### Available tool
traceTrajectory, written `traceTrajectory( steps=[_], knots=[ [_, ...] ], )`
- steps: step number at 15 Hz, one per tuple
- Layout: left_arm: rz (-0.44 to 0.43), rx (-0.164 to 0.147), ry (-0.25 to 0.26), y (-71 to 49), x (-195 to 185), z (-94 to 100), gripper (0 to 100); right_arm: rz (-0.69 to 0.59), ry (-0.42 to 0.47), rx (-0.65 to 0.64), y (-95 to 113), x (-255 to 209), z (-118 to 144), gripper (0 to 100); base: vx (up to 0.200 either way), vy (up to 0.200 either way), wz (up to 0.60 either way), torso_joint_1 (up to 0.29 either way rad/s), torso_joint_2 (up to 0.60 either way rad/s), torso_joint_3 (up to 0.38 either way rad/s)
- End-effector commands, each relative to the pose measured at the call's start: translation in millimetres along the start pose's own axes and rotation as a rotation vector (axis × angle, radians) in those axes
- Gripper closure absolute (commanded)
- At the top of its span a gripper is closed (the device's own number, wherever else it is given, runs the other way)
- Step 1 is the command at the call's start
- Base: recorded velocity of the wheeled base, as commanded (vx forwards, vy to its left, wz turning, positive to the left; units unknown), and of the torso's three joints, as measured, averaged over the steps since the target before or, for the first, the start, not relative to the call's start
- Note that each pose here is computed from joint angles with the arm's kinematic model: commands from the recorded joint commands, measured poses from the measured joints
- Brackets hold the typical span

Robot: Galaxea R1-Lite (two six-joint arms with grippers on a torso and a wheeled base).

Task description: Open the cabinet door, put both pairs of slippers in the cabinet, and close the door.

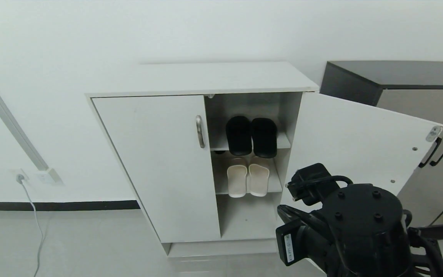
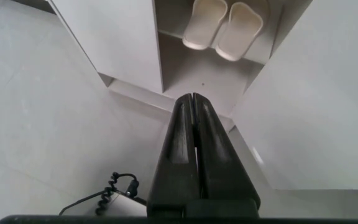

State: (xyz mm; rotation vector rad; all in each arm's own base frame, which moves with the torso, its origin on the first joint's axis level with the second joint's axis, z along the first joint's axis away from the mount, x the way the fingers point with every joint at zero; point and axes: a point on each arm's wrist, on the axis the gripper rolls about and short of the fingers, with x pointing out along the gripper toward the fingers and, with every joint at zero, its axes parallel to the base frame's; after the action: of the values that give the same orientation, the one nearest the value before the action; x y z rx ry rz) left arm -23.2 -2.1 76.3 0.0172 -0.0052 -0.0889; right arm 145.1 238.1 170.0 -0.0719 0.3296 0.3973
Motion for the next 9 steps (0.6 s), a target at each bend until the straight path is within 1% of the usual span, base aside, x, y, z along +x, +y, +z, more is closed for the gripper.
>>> traceTrajectory(
  steps=[1, 5, 9],
  knots=[
    [0.0, 0.0, 0.001, 0.0, 0.1, 0.0, 100, -0.001, 0.002, -0.001, 0.1, 0.3, -0.5, 100, 0.0, 0.0, 0.0, 0.134, -0.47, -0.334],
    [0.0, 0.0, 0.001, 0.0, 0.1, 0.0, 100, -0.001, 0.002, -0.001, 0.1, 0.3, -0.5, 100, 0.0, 0.0, 0.0, 0.151, -0.48, -0.32],
    [0.0, 0.0, 0.001, 0.0, 0.1, 0.0, 100, 0.0, 0.0, 0.0, -0.1, 0.0, -0.2, 100, 0.0, 0.0, 0.0, 0.181, -0.5, -0.315]
  ],
)
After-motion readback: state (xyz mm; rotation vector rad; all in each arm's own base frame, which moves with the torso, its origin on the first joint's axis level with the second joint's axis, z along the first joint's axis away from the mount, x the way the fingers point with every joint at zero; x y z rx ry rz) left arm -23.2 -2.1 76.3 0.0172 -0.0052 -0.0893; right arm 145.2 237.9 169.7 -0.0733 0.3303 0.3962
